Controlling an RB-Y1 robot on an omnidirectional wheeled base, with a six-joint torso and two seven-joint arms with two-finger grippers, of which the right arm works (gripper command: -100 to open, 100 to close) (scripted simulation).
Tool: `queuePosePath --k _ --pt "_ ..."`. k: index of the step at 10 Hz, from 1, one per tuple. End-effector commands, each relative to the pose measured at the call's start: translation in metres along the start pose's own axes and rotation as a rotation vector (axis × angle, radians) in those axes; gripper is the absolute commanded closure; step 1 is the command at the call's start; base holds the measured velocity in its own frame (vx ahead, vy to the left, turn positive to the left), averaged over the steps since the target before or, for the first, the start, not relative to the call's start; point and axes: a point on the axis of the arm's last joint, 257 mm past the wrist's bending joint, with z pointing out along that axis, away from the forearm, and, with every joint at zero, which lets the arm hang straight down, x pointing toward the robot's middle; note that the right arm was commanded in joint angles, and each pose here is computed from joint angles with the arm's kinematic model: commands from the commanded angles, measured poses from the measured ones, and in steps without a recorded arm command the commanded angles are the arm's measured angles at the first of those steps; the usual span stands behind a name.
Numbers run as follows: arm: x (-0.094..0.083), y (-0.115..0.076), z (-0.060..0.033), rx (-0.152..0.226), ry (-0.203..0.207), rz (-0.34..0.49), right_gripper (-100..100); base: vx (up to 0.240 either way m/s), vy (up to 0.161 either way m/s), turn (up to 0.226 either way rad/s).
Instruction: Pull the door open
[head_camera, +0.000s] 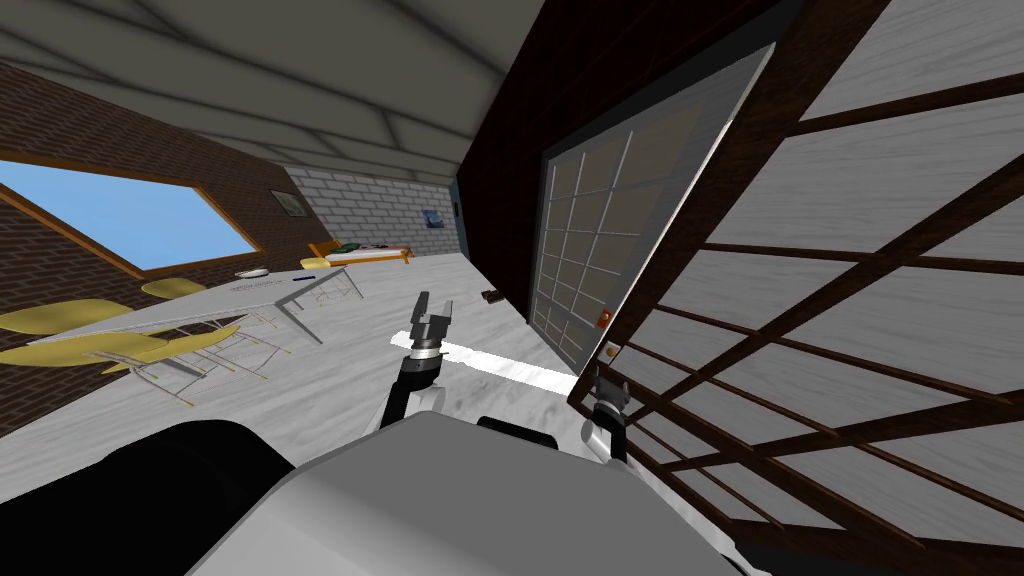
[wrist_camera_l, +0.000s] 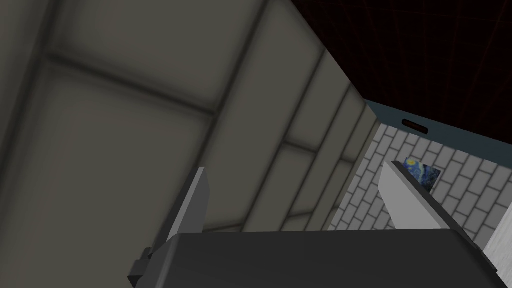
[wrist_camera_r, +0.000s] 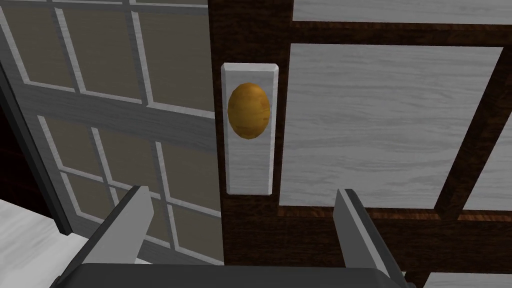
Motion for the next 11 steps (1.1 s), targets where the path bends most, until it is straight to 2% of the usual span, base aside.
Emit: queuePosePath --k 1,3,5,10,11 --pt "0.0 0.02 0.0014 -0.008 0.002 0.004 -100 0.213 0.007 0.053" --pt "0.0 0.02 0.0014 -0.008 0.002 0.004 -100 0.124 -0.015 0.009" --pt "-0.001 0.053 0.0019 -0.022 0.002 0.004 -100 0.139 -0.011 0.061" --pt "0.0 0.097 0.0017 -0.04 0.003 0.004 -100 0.159 -0.007 0.037" --pt "-0.002 0.089 0.0024 -0.037 0.0 0.002 -100 0.067 -0.007 0.008"
